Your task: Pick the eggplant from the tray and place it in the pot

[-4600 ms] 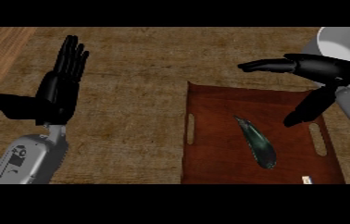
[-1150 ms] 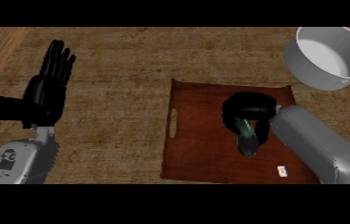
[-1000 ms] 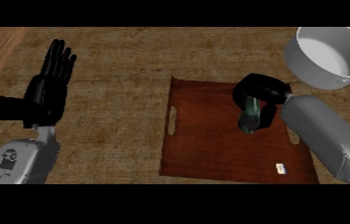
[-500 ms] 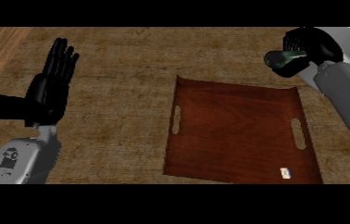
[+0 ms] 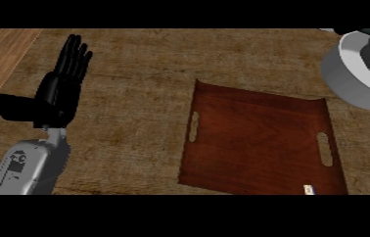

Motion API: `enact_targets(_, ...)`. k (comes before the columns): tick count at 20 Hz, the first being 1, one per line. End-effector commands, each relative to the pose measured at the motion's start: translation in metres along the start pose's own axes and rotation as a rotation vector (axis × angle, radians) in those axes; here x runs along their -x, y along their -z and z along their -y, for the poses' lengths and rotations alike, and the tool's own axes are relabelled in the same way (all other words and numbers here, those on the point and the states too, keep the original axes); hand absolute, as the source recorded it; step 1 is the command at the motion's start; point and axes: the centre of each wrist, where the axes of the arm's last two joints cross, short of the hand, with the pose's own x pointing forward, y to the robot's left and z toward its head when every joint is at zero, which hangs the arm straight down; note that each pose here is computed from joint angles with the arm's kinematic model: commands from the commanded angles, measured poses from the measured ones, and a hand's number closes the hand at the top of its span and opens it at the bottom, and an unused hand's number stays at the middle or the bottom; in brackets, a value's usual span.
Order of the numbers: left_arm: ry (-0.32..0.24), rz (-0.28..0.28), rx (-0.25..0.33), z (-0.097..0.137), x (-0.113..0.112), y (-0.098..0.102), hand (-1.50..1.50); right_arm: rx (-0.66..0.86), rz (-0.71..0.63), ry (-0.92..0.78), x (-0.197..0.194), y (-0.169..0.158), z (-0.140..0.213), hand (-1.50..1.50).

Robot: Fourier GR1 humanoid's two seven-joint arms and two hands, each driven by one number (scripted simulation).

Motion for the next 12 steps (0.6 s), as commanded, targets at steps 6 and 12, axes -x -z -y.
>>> enact_targets(6, 0.003, -0.025, -0.028, 0.008, 0.006, 0.007, 0.0, 0.296, -0.394, -0.127, -0.065, -0.019, 0.01, 1.5)
enact_targets(12, 0.011, -0.044, -0.077, -0.01, 0.005, 0.003, 0.0, 0.268, -0.446, -0.215, -0.073, -0.043, -0.016, 1.5)
